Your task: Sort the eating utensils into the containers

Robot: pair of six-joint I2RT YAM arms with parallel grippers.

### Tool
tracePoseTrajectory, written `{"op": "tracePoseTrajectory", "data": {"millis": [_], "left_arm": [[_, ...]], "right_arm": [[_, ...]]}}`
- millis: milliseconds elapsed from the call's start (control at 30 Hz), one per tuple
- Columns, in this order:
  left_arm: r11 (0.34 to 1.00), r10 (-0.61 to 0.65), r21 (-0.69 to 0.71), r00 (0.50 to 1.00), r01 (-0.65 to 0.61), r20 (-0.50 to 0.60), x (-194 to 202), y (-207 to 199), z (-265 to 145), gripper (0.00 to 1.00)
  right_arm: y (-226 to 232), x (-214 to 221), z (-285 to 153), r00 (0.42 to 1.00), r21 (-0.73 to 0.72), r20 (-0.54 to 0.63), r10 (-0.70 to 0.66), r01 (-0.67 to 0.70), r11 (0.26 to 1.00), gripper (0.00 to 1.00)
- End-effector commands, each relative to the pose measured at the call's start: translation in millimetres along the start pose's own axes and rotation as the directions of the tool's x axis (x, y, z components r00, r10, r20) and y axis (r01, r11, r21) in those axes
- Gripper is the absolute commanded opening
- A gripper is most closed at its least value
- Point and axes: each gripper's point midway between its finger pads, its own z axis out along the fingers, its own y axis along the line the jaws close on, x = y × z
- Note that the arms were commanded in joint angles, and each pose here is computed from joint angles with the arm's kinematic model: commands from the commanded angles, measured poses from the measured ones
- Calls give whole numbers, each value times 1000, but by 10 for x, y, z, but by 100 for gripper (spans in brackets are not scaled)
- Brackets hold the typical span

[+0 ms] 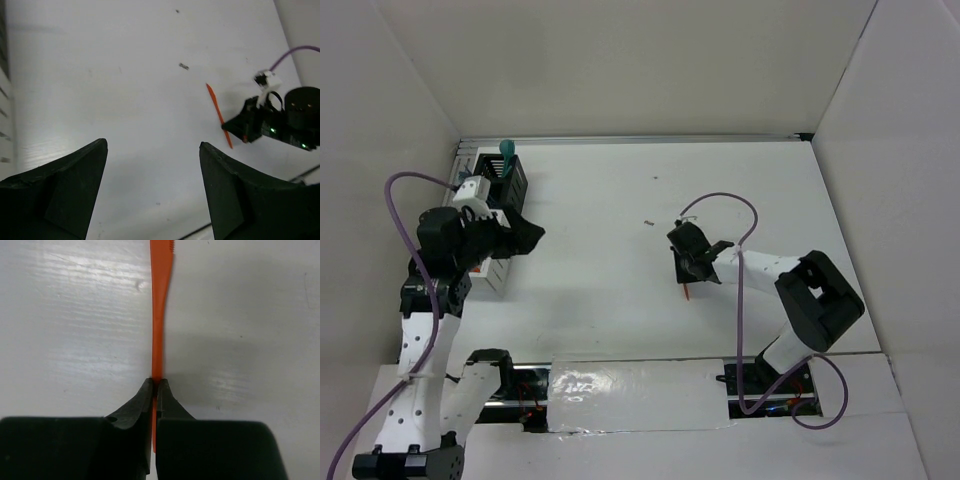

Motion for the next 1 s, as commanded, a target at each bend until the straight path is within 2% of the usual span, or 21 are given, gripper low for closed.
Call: {"op": "tracePoseTrajectory", "data": {"millis": [0,100,200,233,300,367,400,600,833,967], "left_arm": [[979,-113,159,989,127,-95,292,-303,30,86],[954,-134,242,975,176,-178,574,-527,93,87],[947,-152,251,967,202,-204,696,-577,180,87],[938,-175,254,955,236,-241,789,-656,211,87],[942,-235,181,940,283,-248,900,-545,386,87],[924,-270,196,924,327,-269,979,-670,497,87],[922,-300,162,913,352,-276,1039,-605,598,86],[899,-333,157,872,408,-360,1276,-887,861,87],[873,-289,259,867,413,-407,1240,-1331,1011,86],[887,-262,243,862,393,-435,1250,-1488,1159,86]], "right_arm": [[-97,691,159,981,43,-191,-48,57,997,0],[163,631,29,985,-72,-152,-82,72,995,0],[418,530,-169,989,-188,-102,-104,83,979,0],[557,386,-304,994,-241,-44,-97,84,967,0],[689,279,-438,998,-306,-5,-70,65,950,0],[807,171,-613,999,-362,37,-37,48,931,0],[839,158,-659,999,-381,35,-19,31,924,0],[1039,-78,-981,994,-484,97,44,8,875,0],[1224,-320,-1235,986,-540,151,67,26,842,0],[1328,-436,-1392,981,-583,179,69,49,811,0]]}}
